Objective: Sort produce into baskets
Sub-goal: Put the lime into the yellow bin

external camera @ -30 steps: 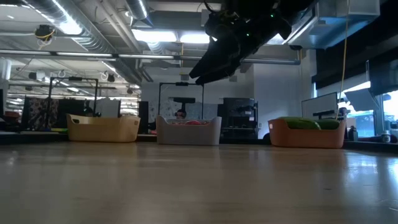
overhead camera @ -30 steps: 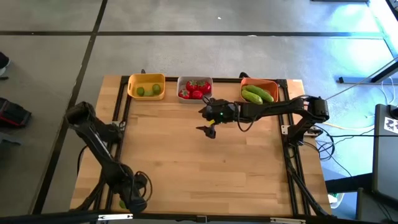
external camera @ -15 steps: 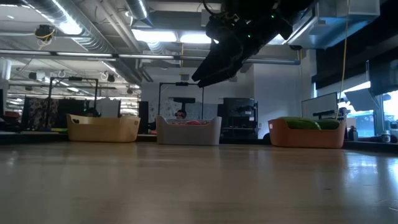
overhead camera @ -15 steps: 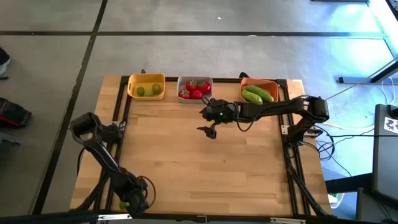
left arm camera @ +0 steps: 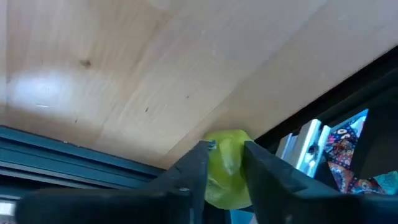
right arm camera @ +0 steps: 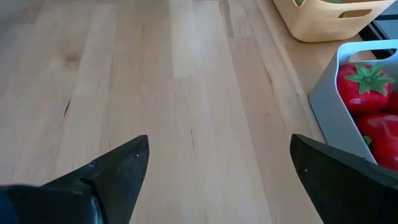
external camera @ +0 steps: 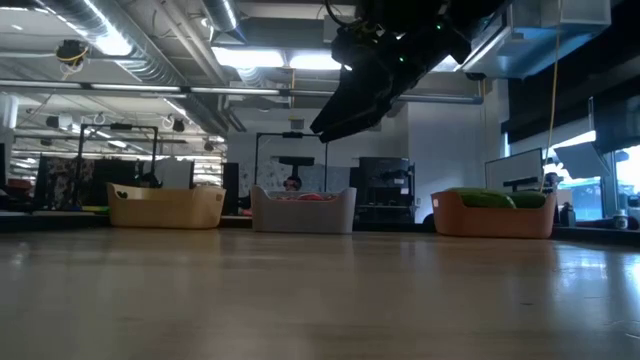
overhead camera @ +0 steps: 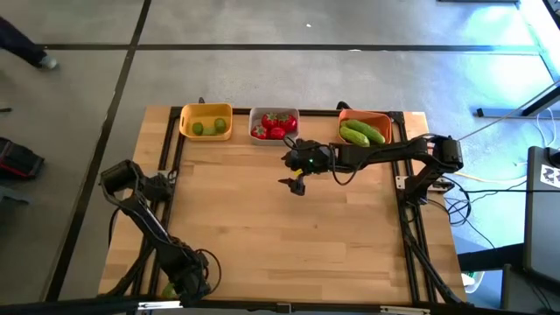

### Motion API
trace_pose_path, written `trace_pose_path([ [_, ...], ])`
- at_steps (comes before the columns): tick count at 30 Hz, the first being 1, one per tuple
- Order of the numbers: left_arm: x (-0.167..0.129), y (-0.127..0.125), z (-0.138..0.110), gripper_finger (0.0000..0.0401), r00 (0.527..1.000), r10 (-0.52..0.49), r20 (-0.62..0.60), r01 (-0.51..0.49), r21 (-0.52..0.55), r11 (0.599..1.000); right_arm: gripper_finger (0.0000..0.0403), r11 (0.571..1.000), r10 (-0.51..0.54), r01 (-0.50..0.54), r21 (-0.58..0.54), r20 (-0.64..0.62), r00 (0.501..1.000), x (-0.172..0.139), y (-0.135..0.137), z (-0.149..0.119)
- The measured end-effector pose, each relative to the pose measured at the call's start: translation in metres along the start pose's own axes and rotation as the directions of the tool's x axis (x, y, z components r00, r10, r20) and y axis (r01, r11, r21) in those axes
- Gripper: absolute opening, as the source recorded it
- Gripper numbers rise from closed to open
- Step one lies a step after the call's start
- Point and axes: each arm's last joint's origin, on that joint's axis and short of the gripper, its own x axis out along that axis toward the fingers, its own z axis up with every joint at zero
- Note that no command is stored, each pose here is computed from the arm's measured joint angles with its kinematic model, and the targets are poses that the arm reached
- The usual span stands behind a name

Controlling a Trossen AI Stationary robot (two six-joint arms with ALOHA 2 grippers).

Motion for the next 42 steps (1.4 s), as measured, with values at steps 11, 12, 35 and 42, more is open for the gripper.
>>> trace_pose_path([
  [11, -0.052, 0.006, 0.004, 0.0027, 0.969, -0.164, 0.184, 0.147, 0.101, 0.984, 0.0379, 1.000, 0.000, 0.000, 0.000, -0.004, 1.000, 0.000, 0.000, 0.000],
  [12, -0.058, 0.009, 0.004, 0.0023, 0.961, -0.173, 0.214, 0.154, 0.100, 0.983, 0.0379, 1.000, 0.000, 0.000, 0.000, -0.003, 1.000, 0.000, 0.000, 0.000],
  [35, -0.080, 0.018, -0.019, 0.0215, 0.922, -0.265, 0.281, 0.274, 0.008, 0.962, 0.0379, 1.000, -0.001, 0.001, 0.000, -0.023, 1.000, 0.000, 0.000, -0.002],
  [42, -0.057, 0.012, -0.026, 0.0295, 0.958, -0.202, 0.205, 0.229, -0.119, 0.966, 0.0379, 1.000, -0.006, 0.006, -0.001, -0.024, 1.000, 0.000, 0.000, -0.002],
])
